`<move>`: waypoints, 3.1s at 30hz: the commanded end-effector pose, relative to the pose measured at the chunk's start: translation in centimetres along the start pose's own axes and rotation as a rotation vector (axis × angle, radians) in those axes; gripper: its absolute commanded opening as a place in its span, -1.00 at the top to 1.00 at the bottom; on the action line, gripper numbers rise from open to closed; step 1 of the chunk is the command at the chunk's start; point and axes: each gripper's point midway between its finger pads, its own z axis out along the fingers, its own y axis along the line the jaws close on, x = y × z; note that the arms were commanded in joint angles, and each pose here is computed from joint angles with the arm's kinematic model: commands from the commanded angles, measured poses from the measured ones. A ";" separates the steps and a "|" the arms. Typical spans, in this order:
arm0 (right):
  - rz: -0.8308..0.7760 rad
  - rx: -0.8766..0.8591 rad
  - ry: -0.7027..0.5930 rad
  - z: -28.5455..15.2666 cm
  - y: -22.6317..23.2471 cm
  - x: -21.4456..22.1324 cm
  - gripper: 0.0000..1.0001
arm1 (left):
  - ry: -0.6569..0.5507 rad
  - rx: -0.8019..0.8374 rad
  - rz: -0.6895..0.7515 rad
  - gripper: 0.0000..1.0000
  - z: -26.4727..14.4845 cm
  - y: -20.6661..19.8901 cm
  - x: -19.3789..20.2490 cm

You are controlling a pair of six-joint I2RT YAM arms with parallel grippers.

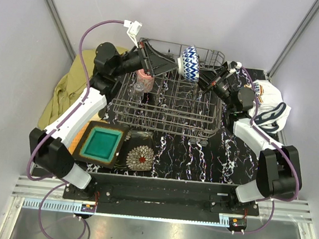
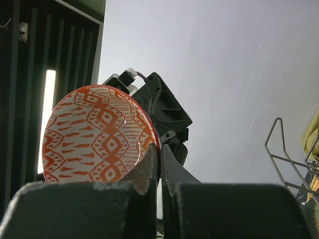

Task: Load the mixed dishes into the dish rack
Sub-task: Pass the bowl from the right arm to the left

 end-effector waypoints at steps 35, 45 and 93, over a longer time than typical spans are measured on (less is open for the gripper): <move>0.009 -0.121 0.070 1.3 0.5 -0.8 1.00 | -0.013 0.090 0.033 -0.54 2.2 1.2 -2.1; 0.010 -0.119 0.068 1.2 0.4 -0.9 1.00 | 0.009 0.092 0.022 -0.53 2.2 1.4 -1.5; 0.003 -0.135 0.066 1.9 -0.1 -1.7 1.00 | 0.069 0.071 -0.021 -0.05 2.4 3.4 0.5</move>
